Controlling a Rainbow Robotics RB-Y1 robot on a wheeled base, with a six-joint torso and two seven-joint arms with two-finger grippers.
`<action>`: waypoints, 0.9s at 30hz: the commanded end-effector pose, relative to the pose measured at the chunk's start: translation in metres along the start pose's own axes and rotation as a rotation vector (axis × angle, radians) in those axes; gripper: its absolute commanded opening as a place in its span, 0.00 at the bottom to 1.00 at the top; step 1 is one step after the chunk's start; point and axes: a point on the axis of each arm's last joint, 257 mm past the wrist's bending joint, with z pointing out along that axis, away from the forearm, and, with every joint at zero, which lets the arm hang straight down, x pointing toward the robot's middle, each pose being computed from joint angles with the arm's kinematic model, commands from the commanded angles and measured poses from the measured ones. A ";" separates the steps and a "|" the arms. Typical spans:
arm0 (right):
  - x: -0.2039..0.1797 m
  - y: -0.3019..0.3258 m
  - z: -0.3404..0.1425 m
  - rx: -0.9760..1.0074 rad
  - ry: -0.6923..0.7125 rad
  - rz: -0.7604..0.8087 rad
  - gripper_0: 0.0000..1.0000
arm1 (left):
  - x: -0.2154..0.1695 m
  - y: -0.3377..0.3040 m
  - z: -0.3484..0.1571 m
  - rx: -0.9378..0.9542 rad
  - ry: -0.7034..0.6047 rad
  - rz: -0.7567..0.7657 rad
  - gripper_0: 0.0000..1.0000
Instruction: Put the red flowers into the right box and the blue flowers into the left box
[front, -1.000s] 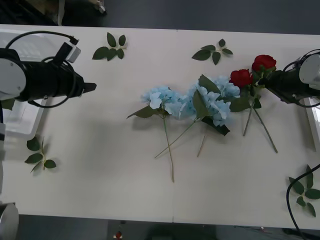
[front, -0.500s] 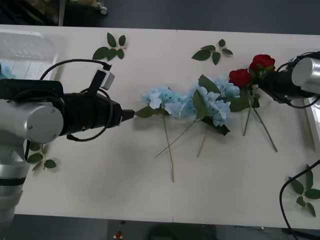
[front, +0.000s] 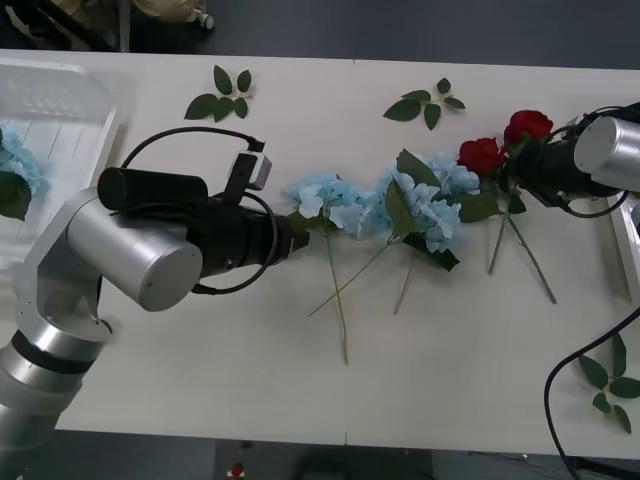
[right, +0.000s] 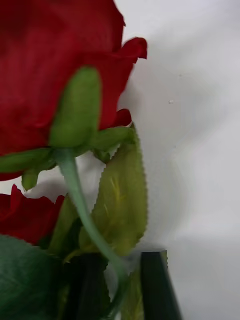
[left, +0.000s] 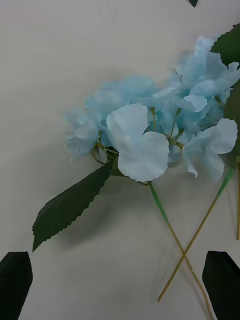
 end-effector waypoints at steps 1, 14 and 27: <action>-0.020 0.024 -0.009 -0.040 -0.038 0.024 0.00 | -0.023 -0.012 0.006 -0.009 -0.017 -0.011 1.00; -0.036 0.024 -0.022 -0.053 -0.034 0.049 0.00 | -0.004 -0.032 0.046 0.023 0.057 -0.053 1.00; -0.082 0.023 -0.087 -0.070 -0.012 0.009 0.00 | -0.012 -0.033 0.077 0.016 0.069 -0.061 1.00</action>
